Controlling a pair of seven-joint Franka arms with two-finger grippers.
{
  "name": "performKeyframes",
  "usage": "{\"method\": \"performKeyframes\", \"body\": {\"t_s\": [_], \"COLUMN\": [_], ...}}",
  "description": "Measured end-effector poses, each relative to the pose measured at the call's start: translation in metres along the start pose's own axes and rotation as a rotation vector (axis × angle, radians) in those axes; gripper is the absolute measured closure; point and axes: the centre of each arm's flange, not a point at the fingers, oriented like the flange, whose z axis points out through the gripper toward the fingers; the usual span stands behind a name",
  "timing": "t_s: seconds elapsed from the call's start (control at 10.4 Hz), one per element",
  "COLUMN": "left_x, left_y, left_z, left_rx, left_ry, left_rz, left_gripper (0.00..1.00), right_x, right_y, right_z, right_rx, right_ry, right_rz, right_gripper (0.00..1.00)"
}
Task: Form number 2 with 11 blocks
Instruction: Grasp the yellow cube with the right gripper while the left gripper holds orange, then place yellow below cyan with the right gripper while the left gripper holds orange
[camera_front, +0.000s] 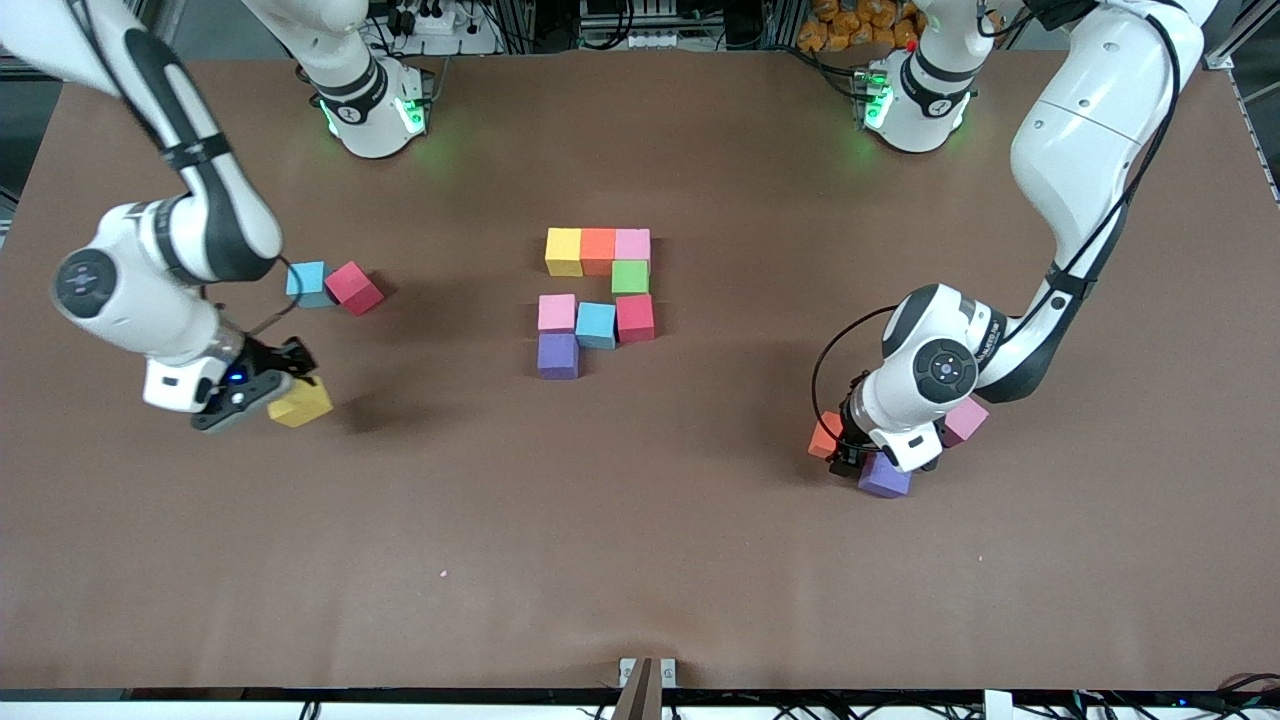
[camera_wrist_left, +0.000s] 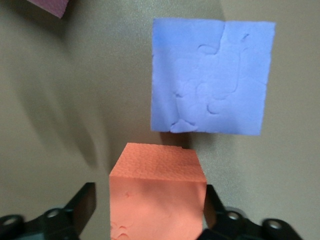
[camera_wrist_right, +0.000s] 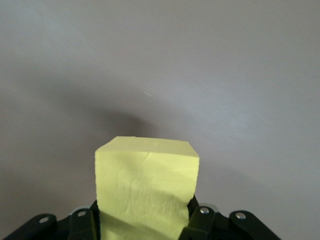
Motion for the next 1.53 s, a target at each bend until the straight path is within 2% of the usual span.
{"method": "performKeyframes", "body": {"t_s": [0.19,0.48,0.77,1.05,1.24,1.53], "left_x": [0.002,0.008,0.010,0.018,0.039,0.057], "left_y": [0.001,0.005,0.006,0.011,0.011,0.012], "left_z": [-0.001,-0.015,-0.030,-0.045,-0.054,-0.060], "left_rx": [-0.003,-0.026,-0.012,0.001,0.000,-0.010], "left_ry": [0.000,0.008,0.028,0.043,0.051,0.053], "left_rz": [-0.005,-0.016,-0.029,-0.060,-0.091,-0.118], "left_gripper": [0.40,0.41,0.41,0.42,0.44,0.44], "right_x": [0.026,0.051,0.069,0.107,0.129,0.131], "right_y": [-0.074,-0.172,-0.232,-0.280,-0.307,-0.301], "right_z": [0.003,0.001,-0.001,0.017,0.052,0.102], "right_rx": [0.007,0.021,0.056,0.083,0.066,0.018], "right_ry": [-0.001,0.047,0.073,0.083,0.071,0.034], "right_rz": [0.145,0.310,0.438,0.542,0.550,0.528], "right_gripper": [0.42,0.42,0.42,0.42,0.42,0.42]}}
